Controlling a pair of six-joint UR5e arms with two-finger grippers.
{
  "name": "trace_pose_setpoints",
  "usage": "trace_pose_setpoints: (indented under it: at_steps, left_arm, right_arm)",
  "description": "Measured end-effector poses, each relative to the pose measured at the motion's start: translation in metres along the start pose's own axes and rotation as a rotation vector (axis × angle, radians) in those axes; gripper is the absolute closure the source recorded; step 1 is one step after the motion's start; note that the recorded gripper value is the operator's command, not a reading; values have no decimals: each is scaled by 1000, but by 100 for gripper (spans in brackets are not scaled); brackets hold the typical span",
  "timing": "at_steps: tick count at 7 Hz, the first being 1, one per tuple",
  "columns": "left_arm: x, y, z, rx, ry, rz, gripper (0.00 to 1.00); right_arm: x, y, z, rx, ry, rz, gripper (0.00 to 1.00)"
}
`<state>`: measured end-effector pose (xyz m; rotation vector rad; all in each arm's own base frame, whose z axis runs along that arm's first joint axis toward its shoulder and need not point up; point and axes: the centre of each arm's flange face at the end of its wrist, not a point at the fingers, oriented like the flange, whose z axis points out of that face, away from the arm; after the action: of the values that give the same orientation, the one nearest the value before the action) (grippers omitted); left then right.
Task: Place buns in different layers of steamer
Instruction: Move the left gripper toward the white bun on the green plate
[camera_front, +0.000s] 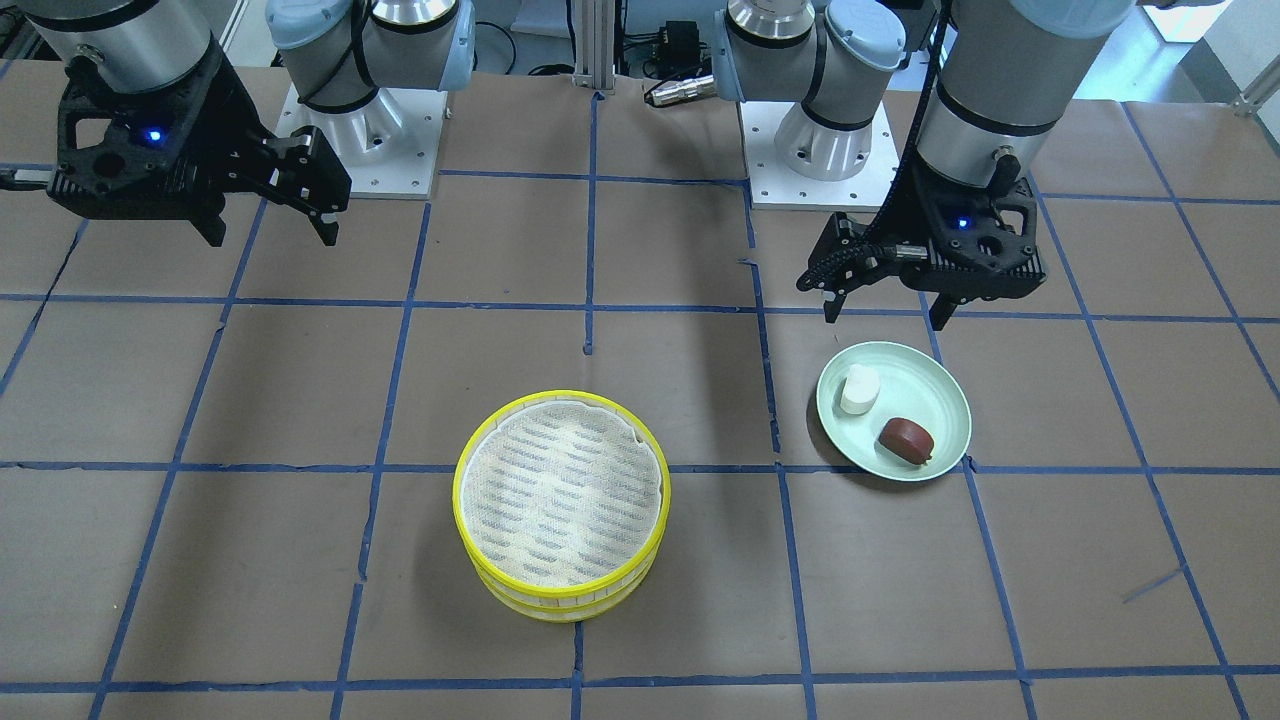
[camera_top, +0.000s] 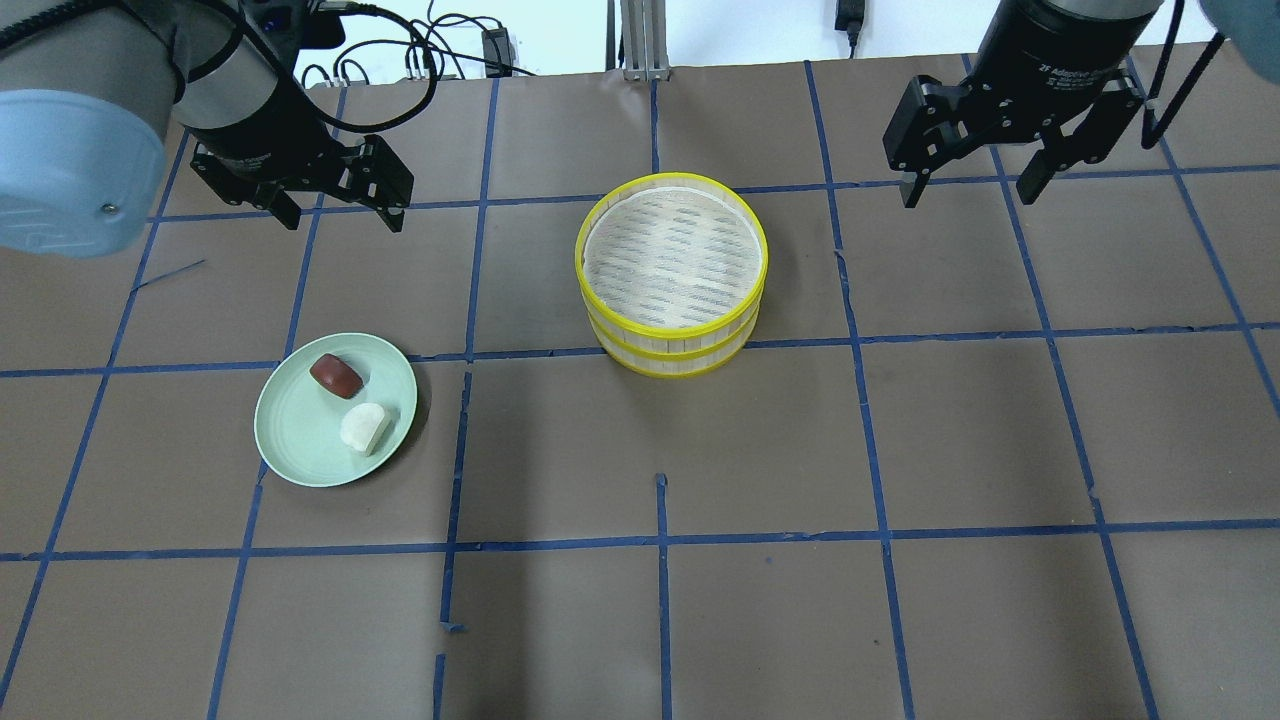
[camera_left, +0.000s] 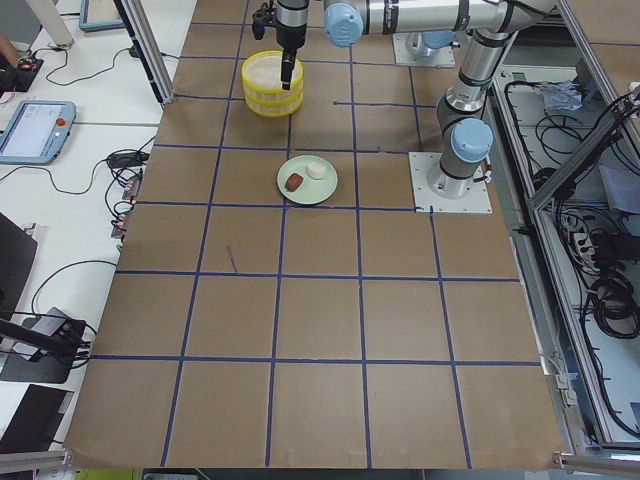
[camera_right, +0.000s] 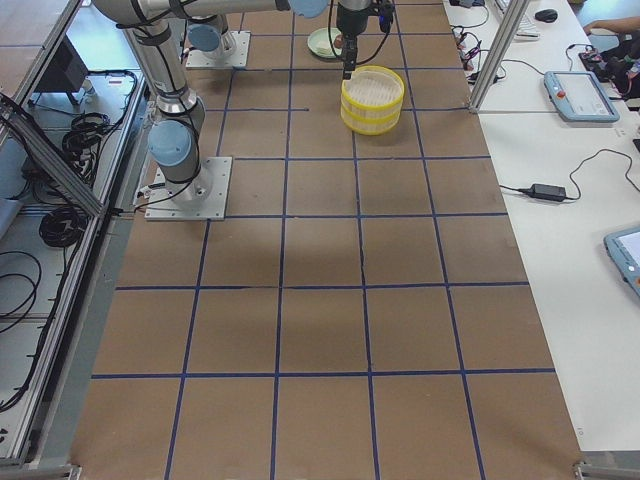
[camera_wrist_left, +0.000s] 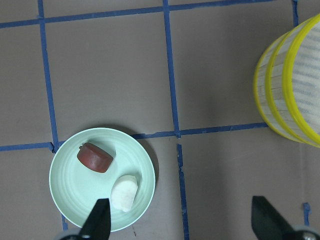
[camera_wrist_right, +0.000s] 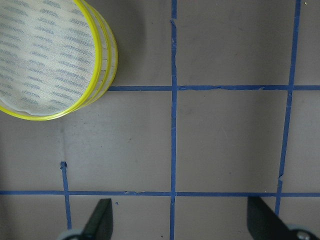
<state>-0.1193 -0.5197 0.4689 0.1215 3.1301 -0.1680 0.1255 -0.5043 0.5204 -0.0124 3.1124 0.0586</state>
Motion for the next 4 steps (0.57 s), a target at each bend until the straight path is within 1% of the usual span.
trace_pose_setpoints:
  at_steps: [3, 4]
  left_arm:
    - [-4, 0, -1, 2, -1, 4, 0]
    - [-10, 0, 3, -8, -8, 30, 0]
  right_arm:
    - [0, 0, 0, 0, 0, 0, 5]
    - [0, 0, 0, 0, 0, 0, 5]
